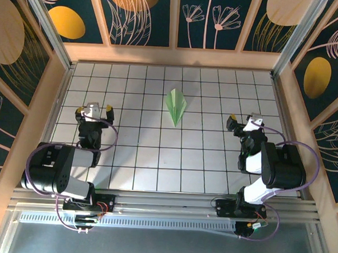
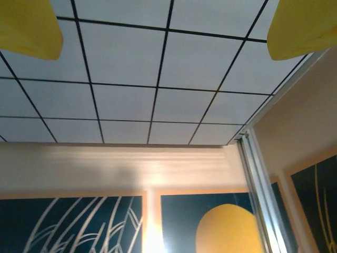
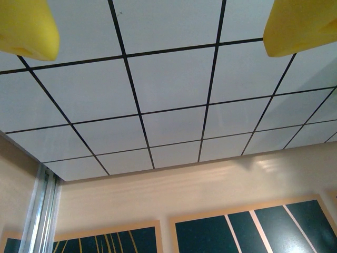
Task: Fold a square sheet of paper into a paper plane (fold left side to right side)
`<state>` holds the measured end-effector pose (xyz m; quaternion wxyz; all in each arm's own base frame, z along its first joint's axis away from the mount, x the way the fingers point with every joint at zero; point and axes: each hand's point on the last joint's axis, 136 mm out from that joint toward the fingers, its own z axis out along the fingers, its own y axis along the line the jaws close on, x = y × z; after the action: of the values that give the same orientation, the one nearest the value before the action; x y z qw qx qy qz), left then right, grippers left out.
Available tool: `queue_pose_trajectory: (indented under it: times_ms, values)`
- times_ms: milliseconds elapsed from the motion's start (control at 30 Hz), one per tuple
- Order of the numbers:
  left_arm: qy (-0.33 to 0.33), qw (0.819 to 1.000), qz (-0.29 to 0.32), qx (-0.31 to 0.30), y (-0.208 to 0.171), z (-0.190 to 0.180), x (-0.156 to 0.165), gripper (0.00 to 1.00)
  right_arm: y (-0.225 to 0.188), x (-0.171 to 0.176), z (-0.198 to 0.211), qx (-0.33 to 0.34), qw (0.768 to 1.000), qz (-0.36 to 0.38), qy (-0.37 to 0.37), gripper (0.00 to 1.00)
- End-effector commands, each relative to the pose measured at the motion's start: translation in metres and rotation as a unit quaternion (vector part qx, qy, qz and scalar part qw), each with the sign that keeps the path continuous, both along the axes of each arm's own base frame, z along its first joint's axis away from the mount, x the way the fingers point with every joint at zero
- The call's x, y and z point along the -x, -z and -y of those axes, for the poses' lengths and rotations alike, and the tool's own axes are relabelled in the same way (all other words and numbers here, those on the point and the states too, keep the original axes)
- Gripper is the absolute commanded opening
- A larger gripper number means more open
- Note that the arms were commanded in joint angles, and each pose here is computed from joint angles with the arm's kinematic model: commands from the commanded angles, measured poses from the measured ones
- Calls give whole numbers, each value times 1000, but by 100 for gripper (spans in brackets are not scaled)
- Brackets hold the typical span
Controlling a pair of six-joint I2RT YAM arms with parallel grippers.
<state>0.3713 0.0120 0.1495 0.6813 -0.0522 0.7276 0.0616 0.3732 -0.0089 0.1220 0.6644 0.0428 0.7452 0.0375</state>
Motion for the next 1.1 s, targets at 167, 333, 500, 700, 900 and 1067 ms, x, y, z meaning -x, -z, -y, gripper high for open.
queue_pose_trajectory:
  times_ms: [167, 333, 500, 700, 900, 1067]
  values:
    - [-4, 999, -5, 36, 12, -8, -4, 99, -6, -2, 3, -2, 1000, 11, 12, 99]
    - [-8, 999, -9, 44, 14, -13, -5, 99, -6, -1, 2, -2, 1000, 11, 11, 99]
    - [-8, 999, -8, 44, 13, -13, -4, 99, -6, -1, 1, 0, 1000, 12, 11, 99]
    - [-9, 999, -7, 43, 13, -13, -4, 99, -6, 0, 1, 0, 1000, 12, 11, 99]
    - [-9, 999, -7, 44, 13, -13, -4, 99, -6, -2, 2, 1, 1000, 10, 11, 99]
    - [-9, 999, -7, 43, 13, -13, -4, 99, -6, -2, 1, 1, 1000, 11, 11, 99]
